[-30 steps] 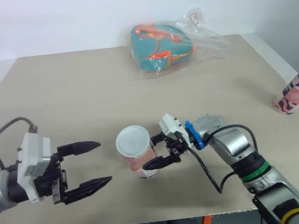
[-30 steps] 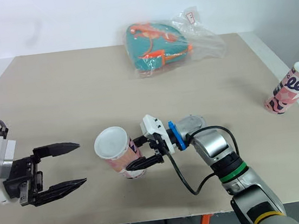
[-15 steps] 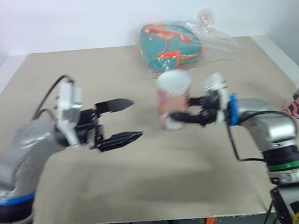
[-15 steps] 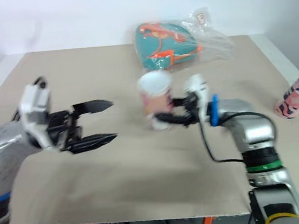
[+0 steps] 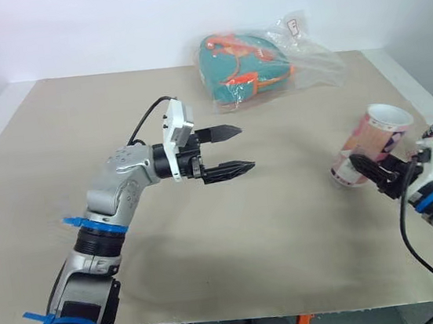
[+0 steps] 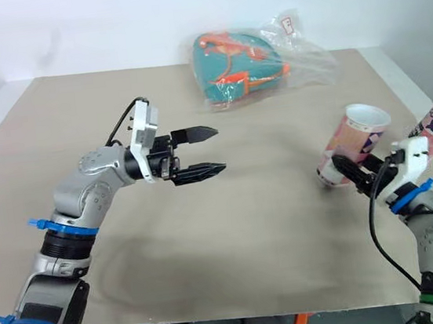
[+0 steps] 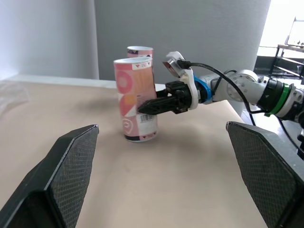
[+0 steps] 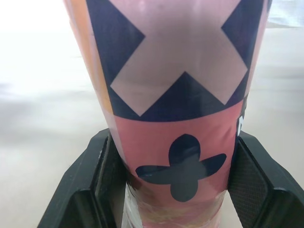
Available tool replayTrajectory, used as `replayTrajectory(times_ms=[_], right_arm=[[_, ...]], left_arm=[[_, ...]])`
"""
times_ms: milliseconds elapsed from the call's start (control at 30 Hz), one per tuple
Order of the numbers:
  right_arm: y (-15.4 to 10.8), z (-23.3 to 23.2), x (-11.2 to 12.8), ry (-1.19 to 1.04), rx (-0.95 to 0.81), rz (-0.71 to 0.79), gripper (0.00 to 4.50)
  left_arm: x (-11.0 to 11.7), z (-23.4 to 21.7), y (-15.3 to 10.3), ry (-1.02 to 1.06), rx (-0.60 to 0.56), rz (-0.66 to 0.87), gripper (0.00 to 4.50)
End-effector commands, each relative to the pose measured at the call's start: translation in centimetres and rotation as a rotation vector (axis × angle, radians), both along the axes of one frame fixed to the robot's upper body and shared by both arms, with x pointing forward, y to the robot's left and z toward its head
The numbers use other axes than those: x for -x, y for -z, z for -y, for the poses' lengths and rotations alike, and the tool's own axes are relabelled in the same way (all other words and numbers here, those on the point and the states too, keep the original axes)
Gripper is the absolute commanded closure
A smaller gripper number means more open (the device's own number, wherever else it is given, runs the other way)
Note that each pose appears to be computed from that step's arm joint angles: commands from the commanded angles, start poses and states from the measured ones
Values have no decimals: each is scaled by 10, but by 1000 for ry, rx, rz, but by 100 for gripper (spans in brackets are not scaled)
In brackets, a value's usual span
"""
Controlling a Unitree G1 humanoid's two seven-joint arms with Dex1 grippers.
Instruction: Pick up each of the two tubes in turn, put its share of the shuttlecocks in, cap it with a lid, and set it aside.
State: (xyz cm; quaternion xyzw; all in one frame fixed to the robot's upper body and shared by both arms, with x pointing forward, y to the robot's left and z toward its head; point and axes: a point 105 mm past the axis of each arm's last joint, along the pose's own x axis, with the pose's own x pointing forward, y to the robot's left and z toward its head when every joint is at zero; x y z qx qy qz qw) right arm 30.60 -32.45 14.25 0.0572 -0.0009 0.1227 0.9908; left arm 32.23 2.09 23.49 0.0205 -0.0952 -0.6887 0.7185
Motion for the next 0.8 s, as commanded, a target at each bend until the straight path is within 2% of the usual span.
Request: replayTrajectory(times_ms=[33, 267, 500, 600, 633, 800], right_arm=[[-16, 28, 10, 136, -5, 80, 155], [-11, 51, 3, 270, 55, 53, 155], [8, 39, -6, 217, 47, -14, 155], [20, 34, -5, 166, -1, -66, 57], [22, 35, -5, 171, 9, -78, 7], [31, 36, -4, 158, 29, -127, 2]], left_arm=[[0, 8, -8, 11, 3, 51, 0], [1, 10, -5, 19, -8, 67, 0], [1, 11, -5, 11, -8, 72, 0], [1, 10, -6, 9, -10, 75, 0], [1, 10, -6, 8, -10, 76, 0], [1, 9, -5, 7, -14, 77, 0]])
